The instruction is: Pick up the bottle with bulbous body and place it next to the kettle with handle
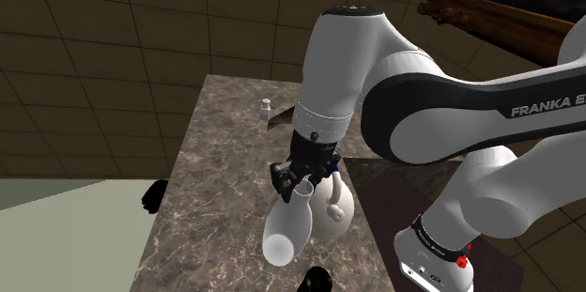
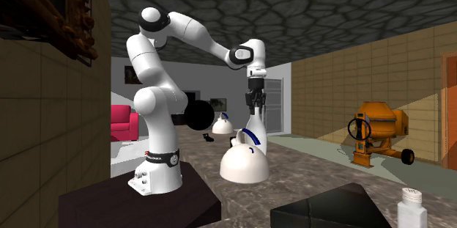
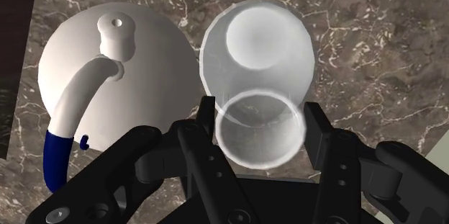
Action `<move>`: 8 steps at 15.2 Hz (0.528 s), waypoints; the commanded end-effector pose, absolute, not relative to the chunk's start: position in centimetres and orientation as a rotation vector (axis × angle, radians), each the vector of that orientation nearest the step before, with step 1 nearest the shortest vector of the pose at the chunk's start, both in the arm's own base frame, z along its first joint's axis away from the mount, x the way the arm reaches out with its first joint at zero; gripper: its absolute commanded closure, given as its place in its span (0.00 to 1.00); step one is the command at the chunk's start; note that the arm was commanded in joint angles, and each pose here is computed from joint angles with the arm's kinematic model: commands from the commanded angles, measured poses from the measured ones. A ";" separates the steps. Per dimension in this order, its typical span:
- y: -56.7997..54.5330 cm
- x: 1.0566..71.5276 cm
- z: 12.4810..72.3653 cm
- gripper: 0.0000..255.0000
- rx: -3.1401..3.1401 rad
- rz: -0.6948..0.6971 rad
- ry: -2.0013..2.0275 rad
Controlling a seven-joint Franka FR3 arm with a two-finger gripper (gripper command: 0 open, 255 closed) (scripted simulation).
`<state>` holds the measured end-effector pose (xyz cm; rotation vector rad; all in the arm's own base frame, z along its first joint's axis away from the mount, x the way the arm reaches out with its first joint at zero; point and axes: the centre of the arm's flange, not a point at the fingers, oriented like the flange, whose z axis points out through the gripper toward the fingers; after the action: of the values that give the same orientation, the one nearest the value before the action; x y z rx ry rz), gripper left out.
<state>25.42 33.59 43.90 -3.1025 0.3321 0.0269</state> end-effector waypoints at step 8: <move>33.6 25.4 43.8 0.00 -3.102 0.026 0.332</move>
<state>25.41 33.61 43.78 -3.1020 0.3320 0.0259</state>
